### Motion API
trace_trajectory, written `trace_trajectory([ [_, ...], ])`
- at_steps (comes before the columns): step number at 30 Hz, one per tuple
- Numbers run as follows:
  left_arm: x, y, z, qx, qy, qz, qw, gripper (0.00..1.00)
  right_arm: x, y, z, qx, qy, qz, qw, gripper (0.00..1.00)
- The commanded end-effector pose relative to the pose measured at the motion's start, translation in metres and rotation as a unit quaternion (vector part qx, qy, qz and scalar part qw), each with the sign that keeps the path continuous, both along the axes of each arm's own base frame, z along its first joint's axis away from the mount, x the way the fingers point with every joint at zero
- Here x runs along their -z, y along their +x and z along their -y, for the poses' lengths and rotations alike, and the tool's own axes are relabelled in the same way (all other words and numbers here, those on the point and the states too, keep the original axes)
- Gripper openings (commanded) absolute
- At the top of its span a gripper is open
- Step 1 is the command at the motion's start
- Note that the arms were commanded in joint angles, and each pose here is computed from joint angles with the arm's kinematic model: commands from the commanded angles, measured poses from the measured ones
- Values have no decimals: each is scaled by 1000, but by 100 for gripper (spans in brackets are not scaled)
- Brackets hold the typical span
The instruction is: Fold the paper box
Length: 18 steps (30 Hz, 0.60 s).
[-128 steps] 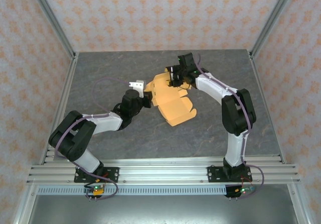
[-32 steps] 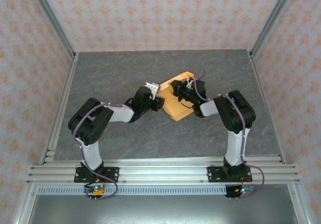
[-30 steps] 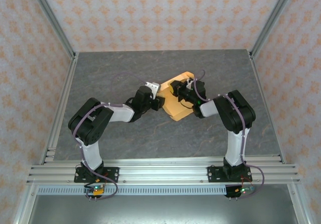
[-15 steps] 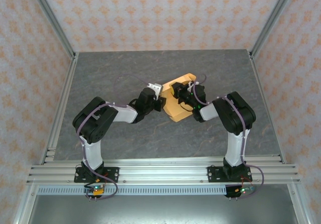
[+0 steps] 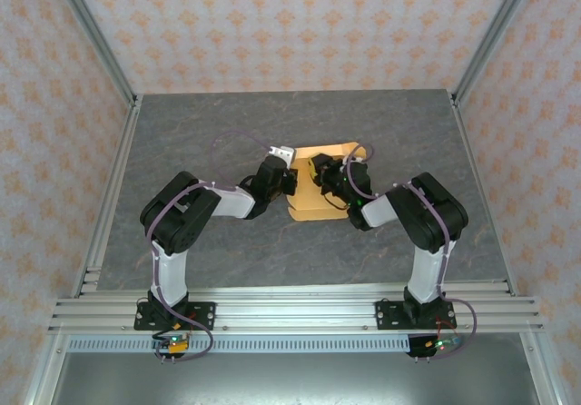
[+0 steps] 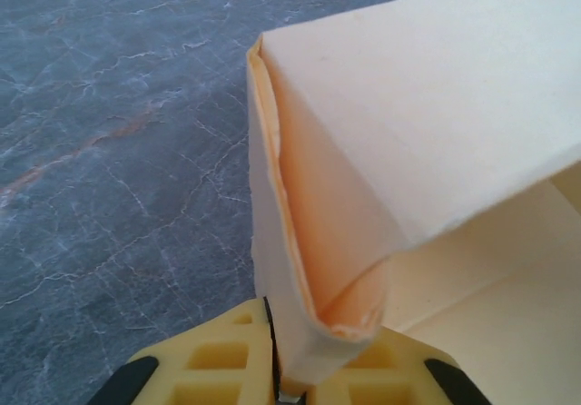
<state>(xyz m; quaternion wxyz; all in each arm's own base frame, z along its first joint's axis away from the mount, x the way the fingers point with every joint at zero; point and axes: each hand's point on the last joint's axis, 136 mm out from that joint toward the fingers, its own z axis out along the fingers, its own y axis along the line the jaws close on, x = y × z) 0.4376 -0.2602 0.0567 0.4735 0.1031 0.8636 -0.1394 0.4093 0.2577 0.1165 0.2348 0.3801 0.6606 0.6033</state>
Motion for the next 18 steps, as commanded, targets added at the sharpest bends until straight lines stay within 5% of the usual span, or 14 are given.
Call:
trace_trajectory([
  [1, -9, 4, 8, 7, -4, 18, 1000, 8, 5, -7, 4, 6, -7, -14, 1000, 34],
  [8, -6, 0, 7, 21, 10, 22, 999, 6, -27, -23, 10, -8, -14, 18, 1000, 55],
  [18, -14, -12, -7, 31, 44, 31, 998, 7, -107, -57, 68, -24, -266, 114, 957, 73],
])
